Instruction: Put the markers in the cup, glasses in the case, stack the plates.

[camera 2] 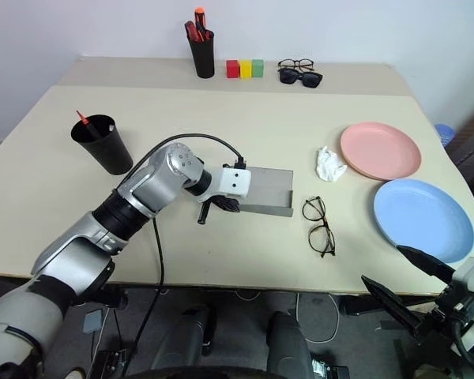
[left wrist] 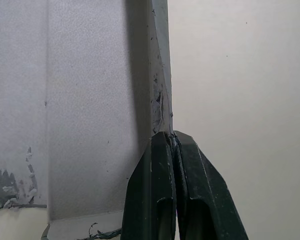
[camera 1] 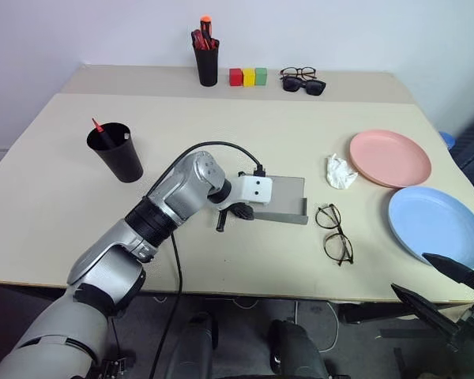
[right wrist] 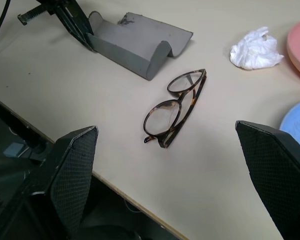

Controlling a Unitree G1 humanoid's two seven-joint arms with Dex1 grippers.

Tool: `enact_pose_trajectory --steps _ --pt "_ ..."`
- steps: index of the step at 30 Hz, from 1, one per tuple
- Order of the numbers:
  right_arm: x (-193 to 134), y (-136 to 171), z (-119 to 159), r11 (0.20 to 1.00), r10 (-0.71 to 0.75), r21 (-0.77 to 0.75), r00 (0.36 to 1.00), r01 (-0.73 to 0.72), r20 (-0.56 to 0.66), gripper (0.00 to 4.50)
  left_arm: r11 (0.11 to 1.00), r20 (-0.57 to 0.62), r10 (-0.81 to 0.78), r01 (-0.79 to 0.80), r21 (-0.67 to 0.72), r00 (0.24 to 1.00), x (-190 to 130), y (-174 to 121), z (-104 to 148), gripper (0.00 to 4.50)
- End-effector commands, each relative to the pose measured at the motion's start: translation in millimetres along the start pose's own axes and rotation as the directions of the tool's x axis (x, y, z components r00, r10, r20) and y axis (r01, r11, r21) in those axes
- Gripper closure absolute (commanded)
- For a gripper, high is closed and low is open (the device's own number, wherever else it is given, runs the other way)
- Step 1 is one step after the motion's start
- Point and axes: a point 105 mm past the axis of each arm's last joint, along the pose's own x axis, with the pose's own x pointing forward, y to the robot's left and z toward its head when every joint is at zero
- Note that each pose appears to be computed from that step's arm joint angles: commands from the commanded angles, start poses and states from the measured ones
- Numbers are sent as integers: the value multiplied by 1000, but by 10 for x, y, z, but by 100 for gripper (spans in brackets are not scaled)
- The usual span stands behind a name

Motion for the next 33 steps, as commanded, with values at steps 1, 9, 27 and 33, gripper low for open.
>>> enact_pose_trajectory --steps 1,9,27,33 --pt "10 10 107 999 -1 -41 1000 2 19 0 1000 19 10 -10 -5 1000 0 -5 63 445" --pt "66 19 102 999 8 -44 1000 -8 1 0 1000 21 22 -22 -8 1000 34 -18 98 445" --pt "299 -97 5 997 -54 55 989 63 -138 0 989 124 145 -145 -12 982 -192 107 270 2" --pt "503 -128 1 980 -42 173 957 95 -286 0 946 182 317 -324 7 931 -528 207 110 2"
